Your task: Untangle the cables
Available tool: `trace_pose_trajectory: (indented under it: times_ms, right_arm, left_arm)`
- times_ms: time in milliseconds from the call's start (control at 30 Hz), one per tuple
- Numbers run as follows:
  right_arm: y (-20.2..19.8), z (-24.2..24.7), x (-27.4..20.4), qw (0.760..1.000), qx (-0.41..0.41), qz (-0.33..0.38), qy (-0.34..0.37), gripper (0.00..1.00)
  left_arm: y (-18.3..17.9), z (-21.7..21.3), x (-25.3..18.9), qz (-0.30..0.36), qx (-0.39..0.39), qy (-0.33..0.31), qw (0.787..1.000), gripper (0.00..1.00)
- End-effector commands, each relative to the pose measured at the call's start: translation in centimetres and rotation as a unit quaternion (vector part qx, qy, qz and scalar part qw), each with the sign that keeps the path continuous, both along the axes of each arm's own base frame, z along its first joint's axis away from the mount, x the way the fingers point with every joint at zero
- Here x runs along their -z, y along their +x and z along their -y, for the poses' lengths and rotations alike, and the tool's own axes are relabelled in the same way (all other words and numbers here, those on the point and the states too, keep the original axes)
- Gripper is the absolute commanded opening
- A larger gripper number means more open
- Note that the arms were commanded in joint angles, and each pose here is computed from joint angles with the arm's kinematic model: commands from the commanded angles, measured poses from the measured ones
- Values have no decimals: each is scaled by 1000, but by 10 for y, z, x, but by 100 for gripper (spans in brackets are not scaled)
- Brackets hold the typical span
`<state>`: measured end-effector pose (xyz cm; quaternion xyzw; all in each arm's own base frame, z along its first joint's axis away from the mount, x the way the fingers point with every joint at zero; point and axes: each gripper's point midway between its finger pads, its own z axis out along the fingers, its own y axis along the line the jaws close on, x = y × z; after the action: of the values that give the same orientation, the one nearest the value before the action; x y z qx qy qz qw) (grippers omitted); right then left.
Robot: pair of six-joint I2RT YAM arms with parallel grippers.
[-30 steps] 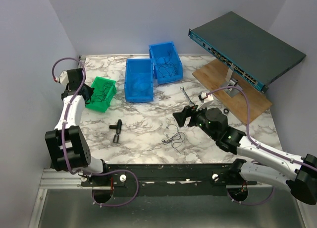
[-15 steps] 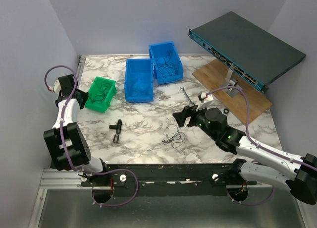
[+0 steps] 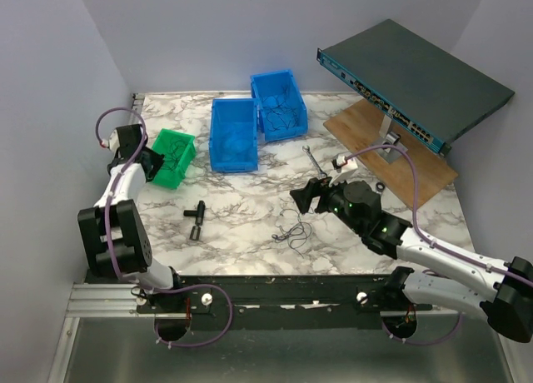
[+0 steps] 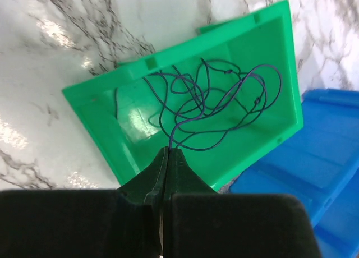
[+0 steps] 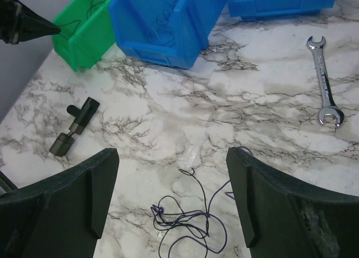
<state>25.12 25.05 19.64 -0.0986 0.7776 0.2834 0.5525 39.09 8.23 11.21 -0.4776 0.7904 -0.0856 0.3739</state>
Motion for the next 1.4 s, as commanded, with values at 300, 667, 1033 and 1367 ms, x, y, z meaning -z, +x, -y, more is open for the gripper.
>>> trace_pose_trajectory:
  times_ms: [300,667,1033,1367]
  right_arm:
    - [-1,-13,76,986,4,-136,-94,90]
    - [-16,1,128,964,25,-219,-148,81]
    - [-35,1,145,961,-5,-243,-128,66]
    - [-49,-41,135,968,-138,-197,-66,67]
  left_arm:
    - [19,29,-1,-18,81,-1,997,35]
    - [-23,104,-63,92,207,31,973,83]
    - [-101,235,-72,204,432,22,878,89]
    - [-126,313,-50,276,563,56,777,87]
